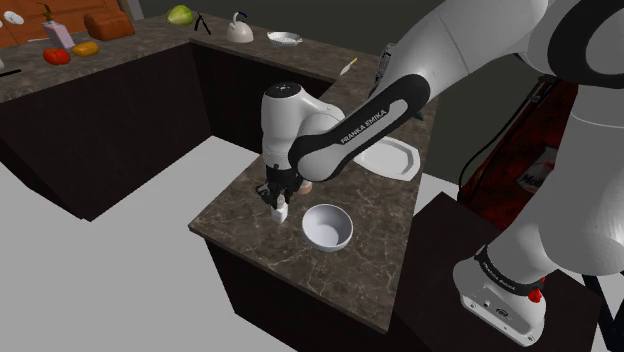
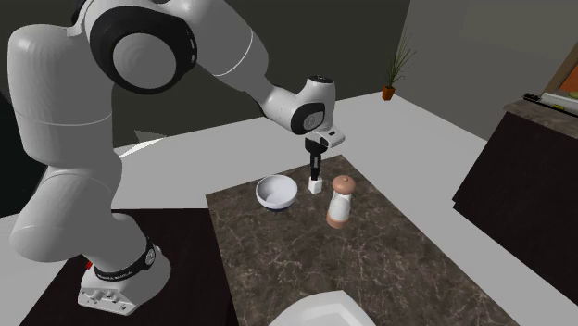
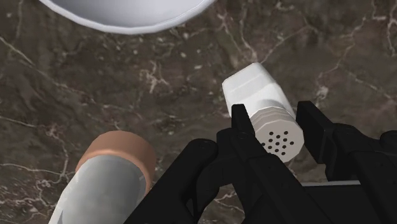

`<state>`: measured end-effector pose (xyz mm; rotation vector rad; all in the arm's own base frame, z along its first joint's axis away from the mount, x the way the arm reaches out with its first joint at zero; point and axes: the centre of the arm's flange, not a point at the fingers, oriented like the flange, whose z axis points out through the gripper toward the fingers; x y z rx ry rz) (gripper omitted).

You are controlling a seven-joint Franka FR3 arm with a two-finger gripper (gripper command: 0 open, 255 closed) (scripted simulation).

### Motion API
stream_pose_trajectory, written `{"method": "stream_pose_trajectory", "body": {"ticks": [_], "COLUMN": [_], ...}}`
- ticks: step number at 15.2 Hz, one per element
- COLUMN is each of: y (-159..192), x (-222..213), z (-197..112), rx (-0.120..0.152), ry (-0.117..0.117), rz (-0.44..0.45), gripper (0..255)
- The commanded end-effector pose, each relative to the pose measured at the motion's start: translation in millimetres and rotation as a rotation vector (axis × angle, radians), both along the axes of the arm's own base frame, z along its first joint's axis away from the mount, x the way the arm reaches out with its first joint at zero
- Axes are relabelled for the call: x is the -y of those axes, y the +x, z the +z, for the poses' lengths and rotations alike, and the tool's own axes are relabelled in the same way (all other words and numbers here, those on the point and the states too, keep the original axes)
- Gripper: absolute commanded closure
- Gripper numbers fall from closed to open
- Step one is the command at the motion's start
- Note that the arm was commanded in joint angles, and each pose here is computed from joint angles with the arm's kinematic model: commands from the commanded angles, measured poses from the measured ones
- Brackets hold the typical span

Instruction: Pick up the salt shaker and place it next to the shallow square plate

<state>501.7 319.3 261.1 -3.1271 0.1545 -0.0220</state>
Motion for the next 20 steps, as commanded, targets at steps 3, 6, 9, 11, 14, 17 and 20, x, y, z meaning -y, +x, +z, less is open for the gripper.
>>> {"method": "stream_pose_trajectory", "body": {"ticks": [3,6,9,11,14,17,20], "y": [0,0,0,0,0,0,0], "x": [0,0,0,0,0,0,0], "z": [0,16,32,42,58,74,90], "rx": [0.0,0.0,0.0,0.0,0.0,0.0,0.0], "ry": [0.0,0.0,0.0,0.0,0.0,0.0,0.0], "rz": [0.0,0.0,0.0,0.0,0.0,0.0,0.0], "gripper": [255,255,255,255,255,255,255]}}
